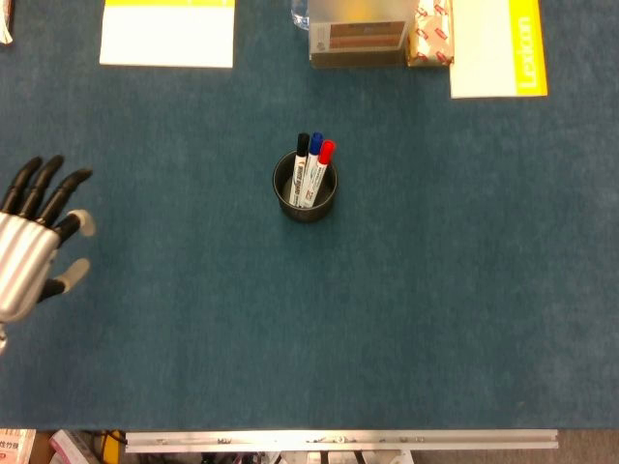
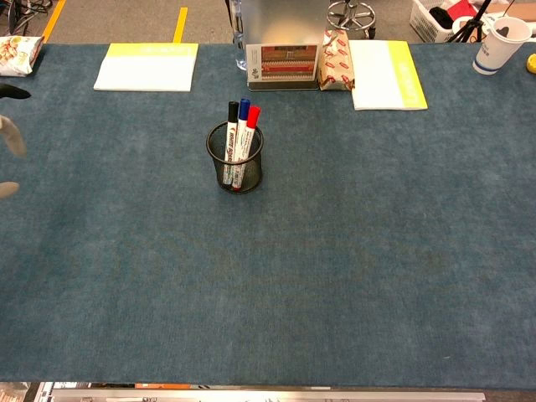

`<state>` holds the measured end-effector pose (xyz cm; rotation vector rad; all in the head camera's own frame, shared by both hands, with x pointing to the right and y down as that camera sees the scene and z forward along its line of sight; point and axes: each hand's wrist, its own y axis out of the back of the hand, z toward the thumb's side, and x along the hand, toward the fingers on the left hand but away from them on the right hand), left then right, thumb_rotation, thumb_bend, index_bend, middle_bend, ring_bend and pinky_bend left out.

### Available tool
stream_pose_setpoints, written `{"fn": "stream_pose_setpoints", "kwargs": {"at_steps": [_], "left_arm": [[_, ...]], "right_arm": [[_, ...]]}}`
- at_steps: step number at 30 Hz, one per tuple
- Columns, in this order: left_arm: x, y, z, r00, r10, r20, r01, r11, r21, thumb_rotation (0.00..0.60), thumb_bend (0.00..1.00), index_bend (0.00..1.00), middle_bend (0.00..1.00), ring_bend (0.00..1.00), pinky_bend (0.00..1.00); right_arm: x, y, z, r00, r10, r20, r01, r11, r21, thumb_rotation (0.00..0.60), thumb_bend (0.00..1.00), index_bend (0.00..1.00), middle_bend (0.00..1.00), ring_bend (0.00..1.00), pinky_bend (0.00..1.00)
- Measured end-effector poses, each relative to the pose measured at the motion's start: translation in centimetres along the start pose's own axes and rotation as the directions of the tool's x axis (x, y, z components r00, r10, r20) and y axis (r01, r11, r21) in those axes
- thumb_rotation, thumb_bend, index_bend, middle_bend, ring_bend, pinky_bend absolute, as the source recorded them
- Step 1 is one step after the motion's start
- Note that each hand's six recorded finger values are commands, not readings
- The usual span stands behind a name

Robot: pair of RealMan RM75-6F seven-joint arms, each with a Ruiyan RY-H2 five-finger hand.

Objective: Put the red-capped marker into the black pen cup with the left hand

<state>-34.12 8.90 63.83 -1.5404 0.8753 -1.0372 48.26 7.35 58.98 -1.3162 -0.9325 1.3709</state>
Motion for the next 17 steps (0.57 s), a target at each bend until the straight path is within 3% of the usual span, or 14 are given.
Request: {"fn": "stream_pose_setpoints", "kwargs": {"at_steps": [7, 17], "left_arm": [[-1.4, -0.2, -2.6, 0.999, 0.025, -0.043, -0.027, 0.998, -0.048, 0.600, 0.17, 0.50, 0.19, 0.04, 0.11], [-1.2, -1.5, -4.0, 0.996, 0.016, -0.090, -0.025, 0.995, -0.097, 0.600, 0.17, 0.51, 0.20, 0.04, 0.12]], "right_arm": [[0.1, -0.3, 0.1, 1.000, 0.010, -0.008, -0.010, 1.000, 0.019, 0.600, 0.00, 0.49, 0.31, 0.25, 0.46], [0.0, 0.0, -0.6, 1.000, 0.012, 0.020, -0.012, 1.000, 0.020, 0.600, 0.00, 0.49, 0.31, 0.25, 0.46]]}}
